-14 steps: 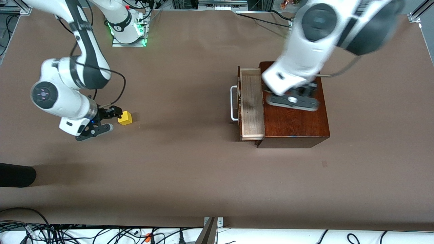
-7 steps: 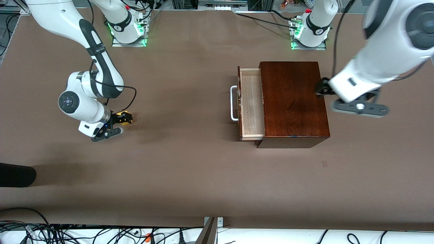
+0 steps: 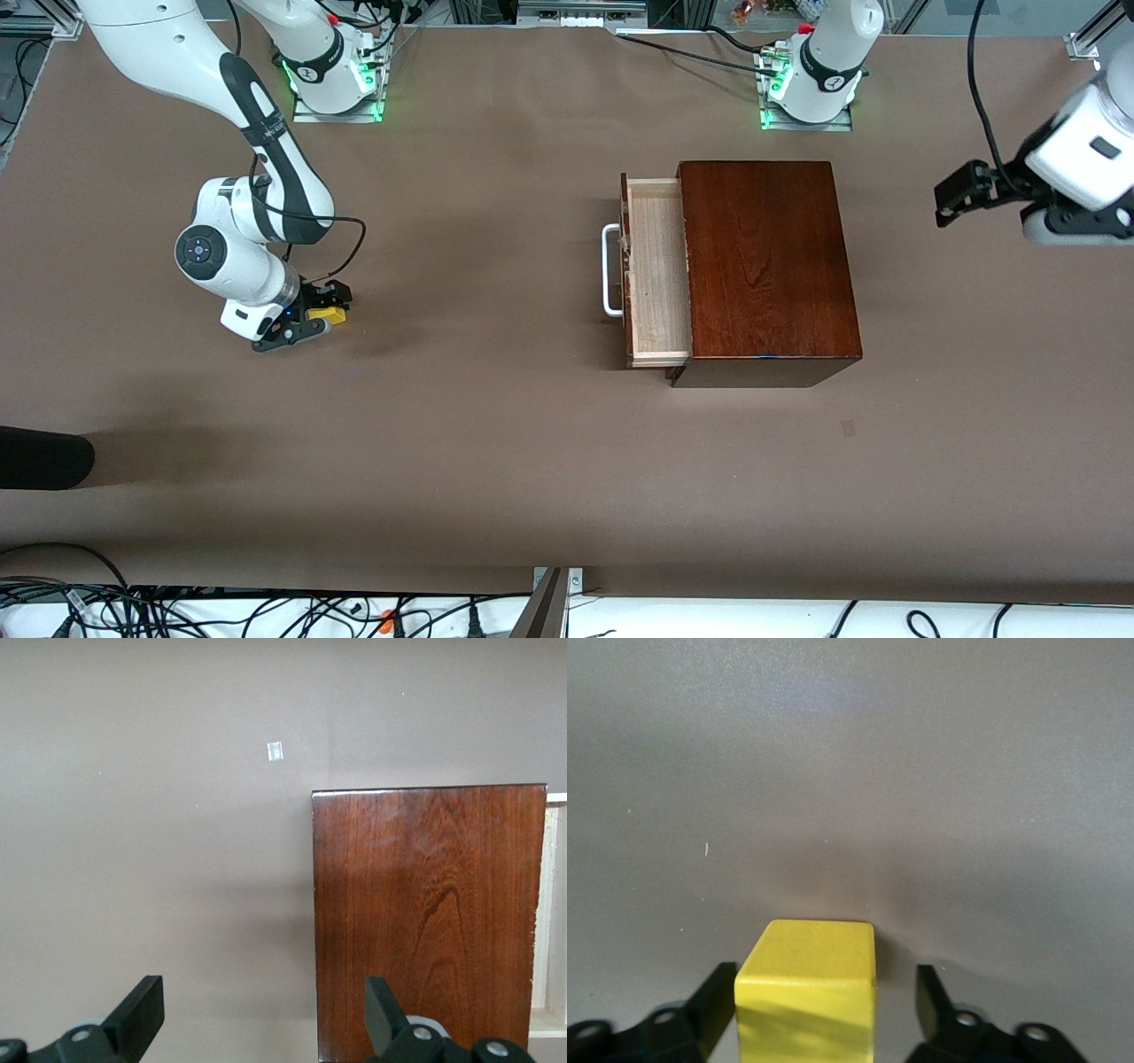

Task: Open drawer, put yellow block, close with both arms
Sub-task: 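Reach the right gripper to the yellow cube while the left gripper withdraws, then close the right gripper on the yellow cube and lift it, then carry the yellow cube with the right gripper over the open drawer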

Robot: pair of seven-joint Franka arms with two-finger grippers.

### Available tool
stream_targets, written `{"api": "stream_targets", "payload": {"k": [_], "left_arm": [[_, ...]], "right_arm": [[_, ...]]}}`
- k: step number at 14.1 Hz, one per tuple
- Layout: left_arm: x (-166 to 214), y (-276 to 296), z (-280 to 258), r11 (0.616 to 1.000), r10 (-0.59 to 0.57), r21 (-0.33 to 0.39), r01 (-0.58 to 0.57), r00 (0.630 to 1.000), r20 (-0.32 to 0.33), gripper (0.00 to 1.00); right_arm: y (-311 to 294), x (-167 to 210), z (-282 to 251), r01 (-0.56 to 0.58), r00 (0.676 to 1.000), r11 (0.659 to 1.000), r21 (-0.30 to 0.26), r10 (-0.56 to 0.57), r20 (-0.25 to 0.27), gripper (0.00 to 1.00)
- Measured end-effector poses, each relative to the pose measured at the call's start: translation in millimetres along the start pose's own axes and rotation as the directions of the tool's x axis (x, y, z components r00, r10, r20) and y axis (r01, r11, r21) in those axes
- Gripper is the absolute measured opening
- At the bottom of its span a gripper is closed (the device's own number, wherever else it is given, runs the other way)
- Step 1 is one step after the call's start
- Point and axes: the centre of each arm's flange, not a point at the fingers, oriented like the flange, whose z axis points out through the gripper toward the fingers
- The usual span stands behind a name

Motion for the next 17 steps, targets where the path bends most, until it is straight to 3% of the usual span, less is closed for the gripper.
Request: {"api": "stream_targets", "payload": {"k": [2, 3, 5, 7, 11, 14, 17], "left_arm": [[-15, 3, 11, 1.000, 0.006, 0.005, -0.006, 1.000, -0.002, 1.00], [-16, 4, 15, 1.000, 0.008, 0.006, -0.008, 1.000, -0.001, 1.00], [-14, 8, 18, 1.000, 0.014, 0.005, -0.014, 1.000, -0.007, 1.00], [-13, 13, 15, 1.000, 0.024, 0.003, -0.024, 1.000, -0.020, 1.00], [-9, -1, 17, 1.000, 0.007, -0.029, -0.008, 1.000, -0.016, 1.00], [-5, -8, 23, 0.999, 0.007, -0.039, -0.007, 1.000, -0.006, 1.00], [-3, -7, 26, 0.999, 0.008, -0.038, -0.008, 1.000, 0.000, 1.00]], "right_arm": [[0, 0, -1, 0.004, 1.000, 1.000, 0.000, -0.004, -0.003, 0.58], [0, 0, -2, 0.008, 1.000, 1.000, -0.001, -0.008, -0.004, 0.56], [0, 3, -7, 0.048, 0.999, 0.999, -0.005, -0.048, -0.017, 0.56], [-3, 13, -24, 0.157, 0.987, 0.988, -0.005, -0.157, -0.026, 0.56], [-56, 65, -114, 0.316, 0.949, 0.949, 0.024, -0.316, 0.002, 0.56], [-142, 93, -188, 0.475, 0.880, 0.879, -0.031, -0.475, 0.012, 0.56], [-259, 93, -226, 0.633, 0.772, 0.768, -0.094, -0.636, 0.000, 0.56]]}}
